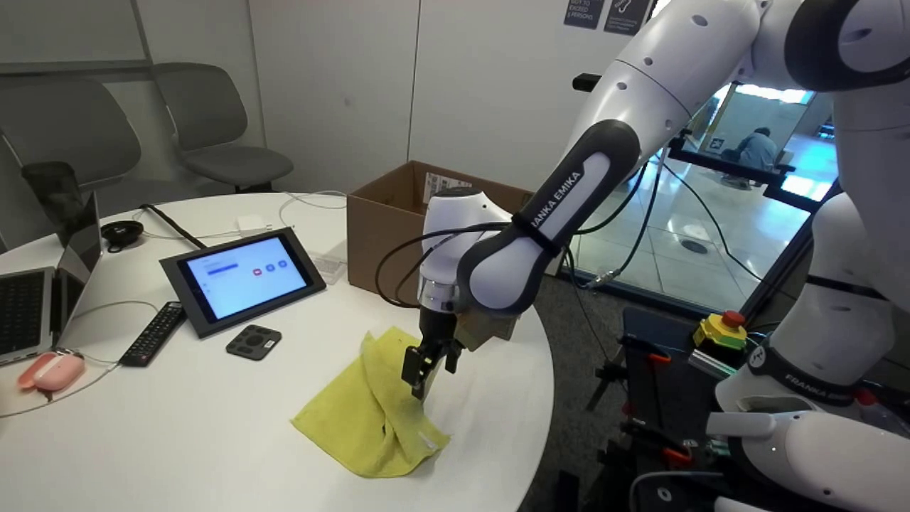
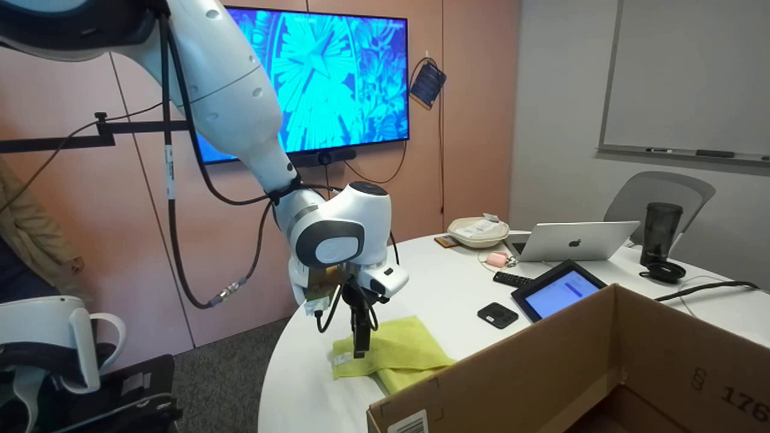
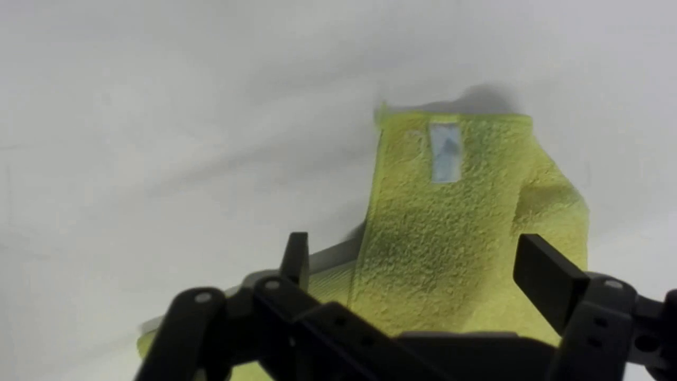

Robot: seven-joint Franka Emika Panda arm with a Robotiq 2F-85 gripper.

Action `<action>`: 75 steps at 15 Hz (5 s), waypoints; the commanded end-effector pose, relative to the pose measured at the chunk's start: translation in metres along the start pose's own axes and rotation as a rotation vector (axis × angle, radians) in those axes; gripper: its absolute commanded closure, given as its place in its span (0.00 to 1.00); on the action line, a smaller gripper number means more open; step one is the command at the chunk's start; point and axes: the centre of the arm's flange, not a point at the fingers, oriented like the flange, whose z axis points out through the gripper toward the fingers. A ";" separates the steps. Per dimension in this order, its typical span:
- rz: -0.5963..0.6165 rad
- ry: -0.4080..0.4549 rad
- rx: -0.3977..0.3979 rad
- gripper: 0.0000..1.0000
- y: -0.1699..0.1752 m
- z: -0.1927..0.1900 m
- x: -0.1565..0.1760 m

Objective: Put the marker on the cloth, then fold the cloth and put it in the box

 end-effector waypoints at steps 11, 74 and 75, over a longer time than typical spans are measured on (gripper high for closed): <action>0.294 -0.094 0.051 0.00 -0.071 0.031 -0.029; 0.485 0.076 -0.065 0.96 -0.040 0.019 0.018; 0.450 0.108 -0.075 0.96 -0.050 0.015 0.026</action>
